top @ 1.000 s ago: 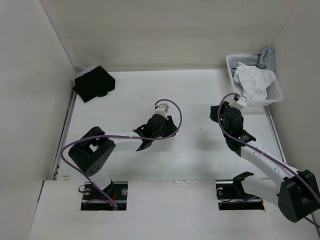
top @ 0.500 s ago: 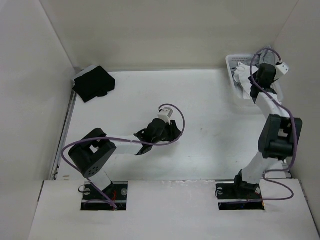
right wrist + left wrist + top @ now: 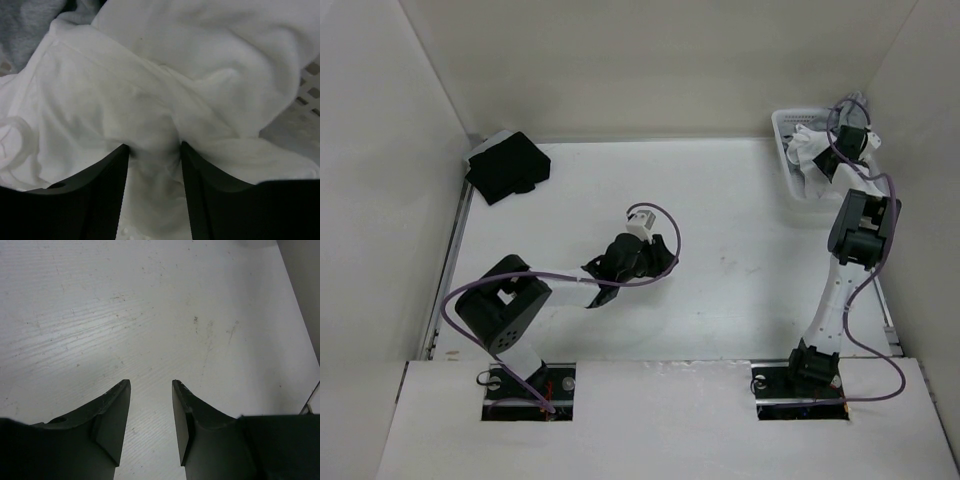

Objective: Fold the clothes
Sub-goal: Grab the tank top from the pile, then move the tank top to the center of the board

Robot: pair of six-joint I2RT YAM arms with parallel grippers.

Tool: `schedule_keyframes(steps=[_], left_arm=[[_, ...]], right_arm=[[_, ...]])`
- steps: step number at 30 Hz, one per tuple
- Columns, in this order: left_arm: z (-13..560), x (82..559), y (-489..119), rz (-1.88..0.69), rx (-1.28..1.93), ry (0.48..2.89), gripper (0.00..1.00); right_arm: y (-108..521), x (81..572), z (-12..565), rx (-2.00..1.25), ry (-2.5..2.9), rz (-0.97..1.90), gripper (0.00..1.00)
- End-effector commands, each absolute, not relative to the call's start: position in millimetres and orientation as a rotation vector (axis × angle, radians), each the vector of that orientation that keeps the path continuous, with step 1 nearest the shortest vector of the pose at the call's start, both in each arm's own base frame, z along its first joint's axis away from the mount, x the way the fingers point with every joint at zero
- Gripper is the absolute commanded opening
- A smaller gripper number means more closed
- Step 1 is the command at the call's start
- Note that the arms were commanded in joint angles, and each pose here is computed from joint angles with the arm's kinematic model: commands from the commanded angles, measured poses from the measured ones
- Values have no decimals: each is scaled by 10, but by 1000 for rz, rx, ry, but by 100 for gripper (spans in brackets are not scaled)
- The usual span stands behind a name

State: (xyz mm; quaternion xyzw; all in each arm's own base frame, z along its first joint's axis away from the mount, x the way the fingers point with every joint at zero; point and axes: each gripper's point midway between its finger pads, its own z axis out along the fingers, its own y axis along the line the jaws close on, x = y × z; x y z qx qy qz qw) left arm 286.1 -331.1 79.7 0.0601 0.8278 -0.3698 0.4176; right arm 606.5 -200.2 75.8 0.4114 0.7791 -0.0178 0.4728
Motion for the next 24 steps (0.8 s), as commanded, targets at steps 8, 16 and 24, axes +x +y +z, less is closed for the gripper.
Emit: schedule_keyframes(steps=[8,16,24], left_arm=[[1018,2966,-3332,-1012,111,1989,37],[1027,2930,-3411,-1068,118,2003,37],[1121,3035,-3226,-1049,46,1977,35]], right_arm=[[-1921,6169,1489,1038,1666,127,4],[-1420,5472,3154,844,1439,232,5],[-378,4736,4308,598,1317,420,2]])
